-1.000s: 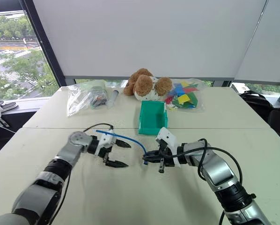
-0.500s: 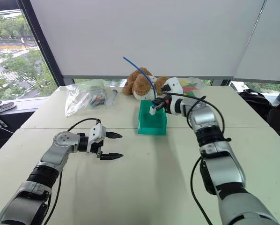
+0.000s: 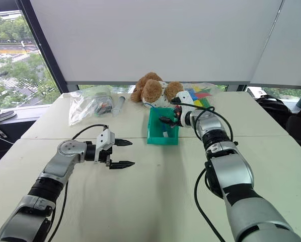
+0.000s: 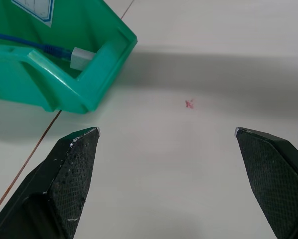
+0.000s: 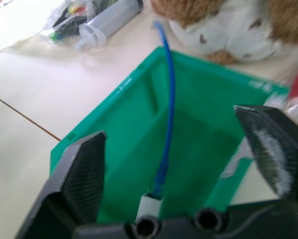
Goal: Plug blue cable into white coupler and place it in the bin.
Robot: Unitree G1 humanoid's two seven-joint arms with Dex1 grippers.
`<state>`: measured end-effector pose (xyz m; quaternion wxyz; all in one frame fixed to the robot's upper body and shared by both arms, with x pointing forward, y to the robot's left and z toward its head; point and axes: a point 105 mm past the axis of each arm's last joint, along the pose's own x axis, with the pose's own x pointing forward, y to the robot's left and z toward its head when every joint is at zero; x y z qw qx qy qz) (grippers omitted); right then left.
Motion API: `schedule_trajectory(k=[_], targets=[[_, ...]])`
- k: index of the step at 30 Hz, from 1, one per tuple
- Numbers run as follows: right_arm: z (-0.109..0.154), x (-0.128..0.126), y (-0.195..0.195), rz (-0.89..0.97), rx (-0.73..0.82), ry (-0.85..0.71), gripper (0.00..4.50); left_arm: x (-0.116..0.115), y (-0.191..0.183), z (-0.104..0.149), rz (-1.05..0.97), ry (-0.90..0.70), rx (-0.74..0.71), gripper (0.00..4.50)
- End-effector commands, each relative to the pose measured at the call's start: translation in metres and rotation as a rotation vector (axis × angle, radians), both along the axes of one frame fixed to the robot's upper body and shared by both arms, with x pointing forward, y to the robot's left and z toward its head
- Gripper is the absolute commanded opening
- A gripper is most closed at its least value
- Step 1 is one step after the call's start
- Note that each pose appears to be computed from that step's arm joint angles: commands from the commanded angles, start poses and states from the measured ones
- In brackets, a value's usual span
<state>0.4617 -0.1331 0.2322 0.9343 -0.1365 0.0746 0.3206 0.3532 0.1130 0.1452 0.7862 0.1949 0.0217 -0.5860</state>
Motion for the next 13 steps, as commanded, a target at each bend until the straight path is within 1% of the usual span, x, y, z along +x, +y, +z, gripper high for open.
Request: schedule_trajectory(k=[1,4,8,11,13], targets=[[0.042,-0.029,-0.009,0.105,-0.024,-0.116,4.45,0.0,0.01,0.017,0.026,-0.033,-0.025,4.5],[0.038,-0.079,-0.026,0.184,-0.089,-0.115,4.45,0.001,0.02,0.028,0.065,-0.03,-0.044,4.5],[0.023,-0.135,-0.056,0.163,-0.156,-0.068,4.45,-0.002,0.033,0.035,0.097,-0.044,-0.02,4.5],[0.006,-0.17,-0.069,0.141,-0.191,0.001,4.45,-0.008,0.039,0.035,0.113,-0.041,-0.009,4.5],[0.0,-0.182,-0.072,0.122,-0.179,0.033,4.45,-0.011,0.04,0.035,0.119,-0.034,-0.011,4.5]])
